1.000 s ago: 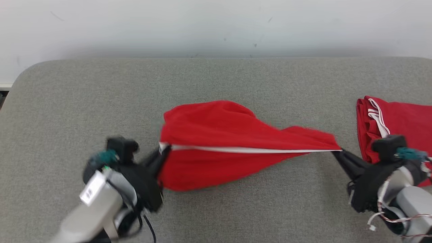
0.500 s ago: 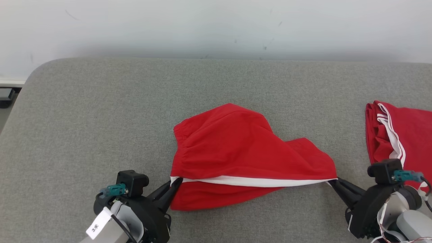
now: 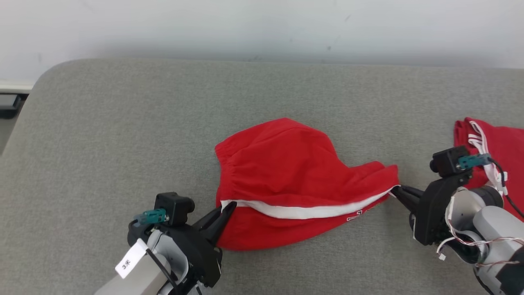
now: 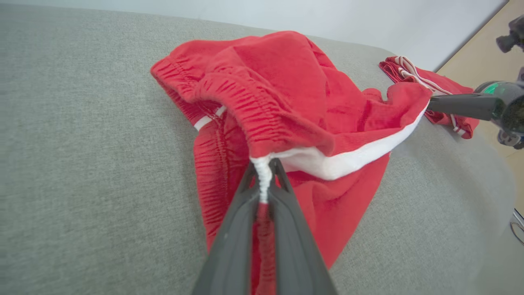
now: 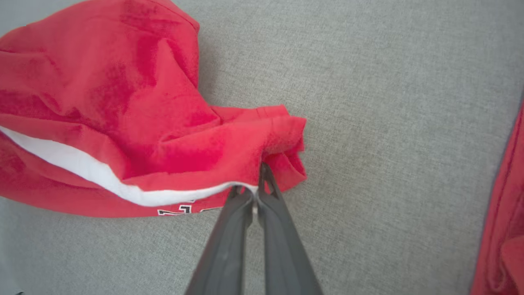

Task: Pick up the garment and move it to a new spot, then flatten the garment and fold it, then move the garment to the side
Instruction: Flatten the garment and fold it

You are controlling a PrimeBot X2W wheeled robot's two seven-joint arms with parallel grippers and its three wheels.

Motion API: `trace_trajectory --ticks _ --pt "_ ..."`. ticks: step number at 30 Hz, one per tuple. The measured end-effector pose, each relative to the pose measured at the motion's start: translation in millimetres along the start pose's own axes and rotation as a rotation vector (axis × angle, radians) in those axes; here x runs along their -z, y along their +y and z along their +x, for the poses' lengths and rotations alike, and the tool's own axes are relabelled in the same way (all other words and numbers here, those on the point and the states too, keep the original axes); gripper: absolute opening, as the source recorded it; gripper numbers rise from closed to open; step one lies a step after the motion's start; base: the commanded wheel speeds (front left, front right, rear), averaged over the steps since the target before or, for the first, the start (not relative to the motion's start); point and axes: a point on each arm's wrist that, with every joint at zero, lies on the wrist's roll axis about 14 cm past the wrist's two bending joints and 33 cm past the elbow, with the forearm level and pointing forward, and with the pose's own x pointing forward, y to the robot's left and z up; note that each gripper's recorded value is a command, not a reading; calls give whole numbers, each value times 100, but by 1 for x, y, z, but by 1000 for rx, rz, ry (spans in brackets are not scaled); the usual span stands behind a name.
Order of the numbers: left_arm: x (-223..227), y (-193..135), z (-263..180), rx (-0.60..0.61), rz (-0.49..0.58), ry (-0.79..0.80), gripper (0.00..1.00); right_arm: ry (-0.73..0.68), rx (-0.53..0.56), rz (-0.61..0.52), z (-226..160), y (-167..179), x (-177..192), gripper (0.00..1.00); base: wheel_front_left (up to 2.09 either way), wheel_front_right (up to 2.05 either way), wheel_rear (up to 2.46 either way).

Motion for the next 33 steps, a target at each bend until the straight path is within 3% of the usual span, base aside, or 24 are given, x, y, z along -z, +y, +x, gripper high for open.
trace_trajectory --ticks 4,5,6,7,33 --pt "-1 9 -2 -28 -1 -1 0 29 -26 -3 13 10 1 0 0 0 0" --pt "0 12 -3 -37 -1 0 0 30 -33 -6 15 13 0 26 0 0 0" --pt "-1 14 -4 -43 -2 0 0 38 -35 -11 16 14 1 75 0 0 0" --pt "-1 16 -5 -47 -2 0 0 43 -32 -11 16 13 2 100 0 0 0" --pt "-2 6 8 -33 -22 -17 0 -87 23 190 -38 -10 35 100 0 0 0"
